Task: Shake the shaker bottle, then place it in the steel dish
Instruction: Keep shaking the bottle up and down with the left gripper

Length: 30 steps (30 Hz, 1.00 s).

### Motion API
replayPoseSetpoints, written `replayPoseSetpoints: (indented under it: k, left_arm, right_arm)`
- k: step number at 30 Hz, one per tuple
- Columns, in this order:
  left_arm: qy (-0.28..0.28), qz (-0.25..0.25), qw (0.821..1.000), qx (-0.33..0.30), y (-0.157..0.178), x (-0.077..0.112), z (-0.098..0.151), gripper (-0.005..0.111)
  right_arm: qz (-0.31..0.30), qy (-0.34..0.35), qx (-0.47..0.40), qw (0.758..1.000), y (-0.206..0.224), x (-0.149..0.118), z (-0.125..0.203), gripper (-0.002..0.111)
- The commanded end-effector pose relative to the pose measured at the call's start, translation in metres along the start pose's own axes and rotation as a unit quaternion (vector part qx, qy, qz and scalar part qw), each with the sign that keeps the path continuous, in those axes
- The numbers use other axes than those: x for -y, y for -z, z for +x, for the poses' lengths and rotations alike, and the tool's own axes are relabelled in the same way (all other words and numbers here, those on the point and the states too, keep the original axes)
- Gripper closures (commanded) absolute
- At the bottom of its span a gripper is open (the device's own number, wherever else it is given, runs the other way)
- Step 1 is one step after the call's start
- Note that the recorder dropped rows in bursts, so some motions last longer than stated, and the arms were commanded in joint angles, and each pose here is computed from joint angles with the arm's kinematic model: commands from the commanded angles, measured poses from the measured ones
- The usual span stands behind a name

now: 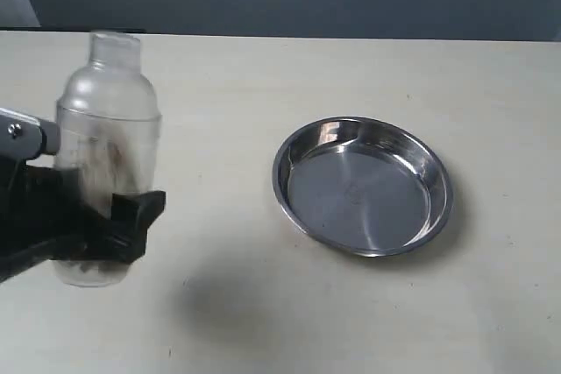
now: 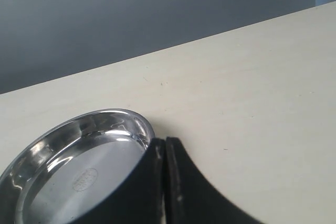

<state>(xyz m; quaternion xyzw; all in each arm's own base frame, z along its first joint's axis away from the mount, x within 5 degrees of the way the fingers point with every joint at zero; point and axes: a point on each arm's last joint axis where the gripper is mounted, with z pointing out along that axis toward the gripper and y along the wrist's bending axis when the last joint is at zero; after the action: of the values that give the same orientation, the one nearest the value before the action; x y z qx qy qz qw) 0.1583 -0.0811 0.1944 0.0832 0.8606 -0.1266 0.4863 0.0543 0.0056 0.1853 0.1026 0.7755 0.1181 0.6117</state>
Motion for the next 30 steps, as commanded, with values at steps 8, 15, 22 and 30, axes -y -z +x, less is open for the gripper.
replayPoseSetpoints:
  k: [8,15,22,30]
  left_arm:
    - [-0.046,-0.002,0.991,0.123,0.018,-0.001,-0.02,0.107]
    - [-0.075,0.09,0.935,0.334,0.041,0.02,-0.06,0.107]
    - [-0.058,-0.177,0.956,0.227,0.032,-0.027,-0.065,0.107]
    - [-0.11,0.126,0.973,0.157,0.011,0.033,-0.056,0.107]
  right_arm:
    - [-0.001,0.005,0.006,1.0,0.0,0.0,-0.001,0.109]
    - [-0.001,0.005,0.006,1.0,0.0,0.0,-0.001,0.109]
    - [-0.001,0.005,0.006,1.0,0.0,0.0,-0.001,0.109]
    - [-0.001,0.005,0.006,1.0,0.0,0.0,-0.001,0.109]
